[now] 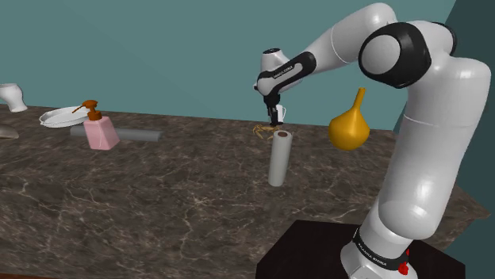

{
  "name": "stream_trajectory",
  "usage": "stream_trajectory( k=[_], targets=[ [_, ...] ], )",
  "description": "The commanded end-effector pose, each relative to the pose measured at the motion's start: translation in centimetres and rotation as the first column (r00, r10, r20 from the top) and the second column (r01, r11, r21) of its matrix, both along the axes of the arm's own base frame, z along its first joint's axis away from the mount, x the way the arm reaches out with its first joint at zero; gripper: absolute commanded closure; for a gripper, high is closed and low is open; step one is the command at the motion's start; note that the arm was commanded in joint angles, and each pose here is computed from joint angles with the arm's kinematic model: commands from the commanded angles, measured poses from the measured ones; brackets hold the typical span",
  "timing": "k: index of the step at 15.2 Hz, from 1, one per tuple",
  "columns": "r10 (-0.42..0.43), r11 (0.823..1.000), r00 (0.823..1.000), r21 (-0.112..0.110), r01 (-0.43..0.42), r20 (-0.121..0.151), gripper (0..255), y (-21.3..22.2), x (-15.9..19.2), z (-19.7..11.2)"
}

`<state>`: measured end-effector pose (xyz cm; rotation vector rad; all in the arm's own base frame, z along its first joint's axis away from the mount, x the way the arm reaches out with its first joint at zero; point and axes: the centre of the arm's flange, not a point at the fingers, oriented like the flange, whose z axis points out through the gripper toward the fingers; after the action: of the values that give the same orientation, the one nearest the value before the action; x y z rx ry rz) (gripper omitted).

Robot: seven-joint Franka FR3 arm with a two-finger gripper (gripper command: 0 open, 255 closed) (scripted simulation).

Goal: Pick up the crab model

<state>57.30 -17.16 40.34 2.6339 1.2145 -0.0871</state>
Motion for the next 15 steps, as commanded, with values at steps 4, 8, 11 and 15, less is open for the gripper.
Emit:
stream_trajectory(
  k=[4, 8, 11, 15],
  targets=[
    [0.13, 0.991, 0.992, -0.02, -0.13, 0.003, 0, -0.4, 5.5, -2.8],
    [0.159, 0.987, 0.987, -0.024, -0.159, 0.004, 0, -0.4, 6.8, -4.4],
    [0.159, 0.987, 0.987, -0.024, -0.159, 0.004, 0, -0.4, 6.8, -6.0],
    [0.159, 0.987, 0.987, -0.024, -0.159, 0.004, 0, -0.4, 6.8, -7.4]
  ],
)
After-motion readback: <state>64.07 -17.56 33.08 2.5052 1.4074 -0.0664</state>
